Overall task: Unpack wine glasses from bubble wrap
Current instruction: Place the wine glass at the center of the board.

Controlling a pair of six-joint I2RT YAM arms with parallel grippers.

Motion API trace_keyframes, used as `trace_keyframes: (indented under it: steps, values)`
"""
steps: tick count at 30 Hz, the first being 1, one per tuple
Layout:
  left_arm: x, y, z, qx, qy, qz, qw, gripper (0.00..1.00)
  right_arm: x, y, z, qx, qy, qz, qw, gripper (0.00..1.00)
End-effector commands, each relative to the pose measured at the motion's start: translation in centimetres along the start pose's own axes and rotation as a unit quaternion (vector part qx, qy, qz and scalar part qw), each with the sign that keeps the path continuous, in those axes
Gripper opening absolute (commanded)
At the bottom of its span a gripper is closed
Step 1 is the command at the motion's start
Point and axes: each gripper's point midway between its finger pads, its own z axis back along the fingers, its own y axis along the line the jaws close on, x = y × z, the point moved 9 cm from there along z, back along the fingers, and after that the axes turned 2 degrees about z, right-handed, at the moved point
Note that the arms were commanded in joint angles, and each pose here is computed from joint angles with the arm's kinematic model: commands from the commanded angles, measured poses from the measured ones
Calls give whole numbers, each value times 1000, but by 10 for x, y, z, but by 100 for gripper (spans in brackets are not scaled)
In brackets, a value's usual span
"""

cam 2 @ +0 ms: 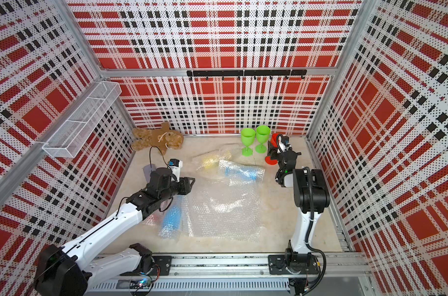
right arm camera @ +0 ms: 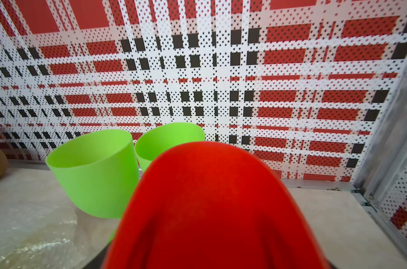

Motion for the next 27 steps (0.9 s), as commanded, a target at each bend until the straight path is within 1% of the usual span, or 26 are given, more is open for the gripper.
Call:
trace_keyframes:
  steps: [1,8,13,17,21,27]
  values:
    - [1,4,-3,5,-5,2,1000,51,10,-2,-11,8,-51,30,998,65]
    - [-2,6,-8,7,5,3,1000,51,-11,-13,-20,-5,-37,39,999,65]
    - [-4,7,-13,8,15,3,1000,51,-12,-15,-26,3,-43,45,998,65]
    - [-5,8,-16,8,20,4,1000,51,-12,-15,-29,6,-43,46,998,70]
    - [-6,9,-18,9,24,6,1000,51,-12,-15,-31,11,-39,46,998,78]
    - [-6,10,-17,10,23,9,1000,51,-12,-16,-35,15,-34,45,998,81]
